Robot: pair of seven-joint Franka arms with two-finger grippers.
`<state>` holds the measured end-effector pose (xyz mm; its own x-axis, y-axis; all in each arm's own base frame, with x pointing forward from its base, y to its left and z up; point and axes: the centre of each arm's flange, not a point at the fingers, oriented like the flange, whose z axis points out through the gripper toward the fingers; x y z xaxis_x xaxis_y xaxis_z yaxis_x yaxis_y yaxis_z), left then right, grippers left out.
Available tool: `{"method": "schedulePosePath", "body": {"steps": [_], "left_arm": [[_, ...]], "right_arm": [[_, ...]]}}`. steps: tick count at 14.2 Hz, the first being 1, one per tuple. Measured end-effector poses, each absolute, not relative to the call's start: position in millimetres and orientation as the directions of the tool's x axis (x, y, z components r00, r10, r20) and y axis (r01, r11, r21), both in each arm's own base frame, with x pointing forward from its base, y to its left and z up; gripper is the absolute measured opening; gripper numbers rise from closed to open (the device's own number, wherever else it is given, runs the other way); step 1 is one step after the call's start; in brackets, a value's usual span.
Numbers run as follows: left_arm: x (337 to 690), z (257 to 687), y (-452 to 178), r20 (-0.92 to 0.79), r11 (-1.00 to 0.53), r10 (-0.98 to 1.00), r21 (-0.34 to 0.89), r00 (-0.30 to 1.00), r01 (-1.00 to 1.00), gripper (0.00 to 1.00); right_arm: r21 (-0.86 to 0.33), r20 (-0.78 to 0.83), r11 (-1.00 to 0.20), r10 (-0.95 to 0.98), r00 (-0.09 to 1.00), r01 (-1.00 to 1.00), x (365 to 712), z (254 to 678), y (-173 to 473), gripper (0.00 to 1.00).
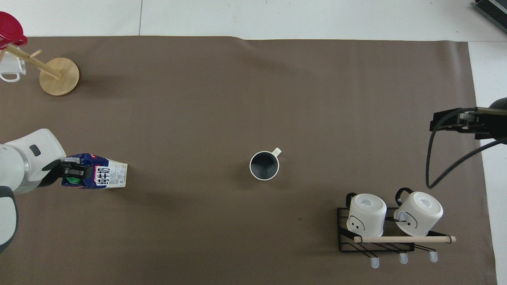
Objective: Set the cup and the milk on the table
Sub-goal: 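Carry the milk carton with the left gripper toward the black mug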
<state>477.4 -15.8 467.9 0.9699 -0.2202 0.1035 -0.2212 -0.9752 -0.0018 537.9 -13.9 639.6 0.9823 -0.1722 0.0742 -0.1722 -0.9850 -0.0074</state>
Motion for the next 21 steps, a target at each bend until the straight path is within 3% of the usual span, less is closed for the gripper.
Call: {"method": "schedulePosePath", "body": {"steps": [4, 7, 16, 21], "left_arm": [[478.7, 474.9, -18.5, 0.099, -0.984, -0.177, 0.003, 0.979, -0.178, 0.45], [481.0, 492.5, -39.1, 0.096, -0.991, -0.13, 0.008, 0.987, -0.131, 0.45], [457.0, 510.8, -167.9, 0.085, -0.999, 0.013, 0.043, 0.996, 0.009, 0.47], [460.5, 496.2, -231.8, 0.091, -0.997, 0.05, 0.067, 0.995, 0.044, 0.46]], "right_arm": [[-0.005, 0.055, -0.988, -0.155, 0.986, -0.155, 522.8, 676.1, -26.7, 1.0], [-0.003, 0.044, -0.99, -0.144, 0.989, -0.144, 521.4, 675.0, -20.8, 1.0], [-0.006, -0.012, -0.991, -0.135, 0.991, -0.135, 517.3, 668.2, -15.3, 1.0], [-0.012, -0.017, -0.991, -0.135, 0.991, -0.135, 517.1, 661.3, -15.0, 1.0]]}}
